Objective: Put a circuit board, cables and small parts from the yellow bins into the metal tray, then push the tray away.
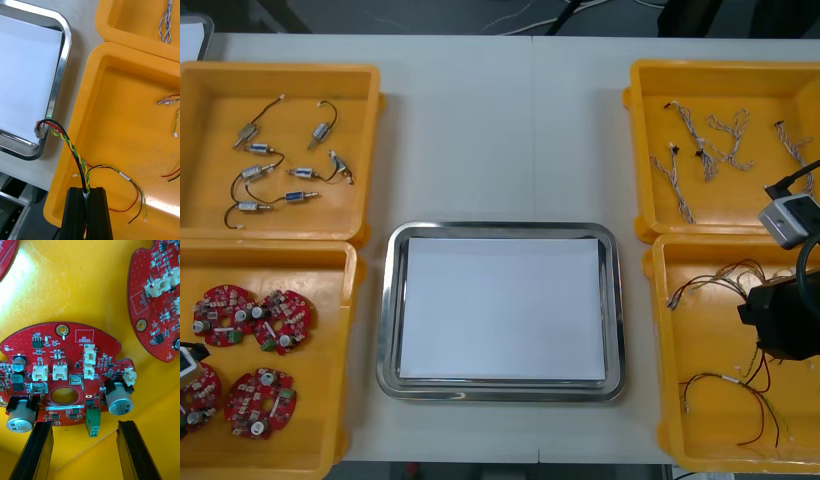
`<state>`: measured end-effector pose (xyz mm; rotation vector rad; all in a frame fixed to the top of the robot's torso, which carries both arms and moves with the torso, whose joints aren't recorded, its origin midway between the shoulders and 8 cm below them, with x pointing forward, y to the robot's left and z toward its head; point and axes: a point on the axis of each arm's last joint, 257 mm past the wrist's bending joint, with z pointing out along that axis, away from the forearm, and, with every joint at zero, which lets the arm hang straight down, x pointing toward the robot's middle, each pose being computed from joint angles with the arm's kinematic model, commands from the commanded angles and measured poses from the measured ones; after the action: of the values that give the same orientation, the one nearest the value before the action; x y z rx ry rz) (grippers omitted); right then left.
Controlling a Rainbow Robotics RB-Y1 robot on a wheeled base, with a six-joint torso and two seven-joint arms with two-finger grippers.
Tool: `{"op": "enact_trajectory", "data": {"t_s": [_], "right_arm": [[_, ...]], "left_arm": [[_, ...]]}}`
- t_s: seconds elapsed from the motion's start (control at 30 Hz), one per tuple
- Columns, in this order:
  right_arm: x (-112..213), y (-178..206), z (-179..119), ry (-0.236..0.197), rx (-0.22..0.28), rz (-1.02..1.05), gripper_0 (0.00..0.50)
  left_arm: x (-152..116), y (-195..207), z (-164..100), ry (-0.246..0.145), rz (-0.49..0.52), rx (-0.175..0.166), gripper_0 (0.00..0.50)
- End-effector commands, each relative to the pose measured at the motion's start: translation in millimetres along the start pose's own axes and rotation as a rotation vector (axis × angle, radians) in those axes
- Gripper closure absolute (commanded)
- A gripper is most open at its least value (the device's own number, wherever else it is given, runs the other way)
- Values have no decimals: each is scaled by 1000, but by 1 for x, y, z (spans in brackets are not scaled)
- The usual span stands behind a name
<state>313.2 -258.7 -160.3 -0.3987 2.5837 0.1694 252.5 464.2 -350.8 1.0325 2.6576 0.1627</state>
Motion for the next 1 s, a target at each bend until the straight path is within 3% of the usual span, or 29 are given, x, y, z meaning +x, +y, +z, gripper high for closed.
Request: {"op": "enact_trajectory", "data": {"t_s": [0.03,0.4,1.0], "right_arm": [[7,2,-4,11,21,46,500],[0,-6,-7,-14,57,83,500],[0,-6,-7,-11,58,78,500]], "left_arm": [[-6,11,-2,7,119,-25,0],[-5,13,0,14,122,-38,0],[-9,26,-3,6,130,-84,5]]}}
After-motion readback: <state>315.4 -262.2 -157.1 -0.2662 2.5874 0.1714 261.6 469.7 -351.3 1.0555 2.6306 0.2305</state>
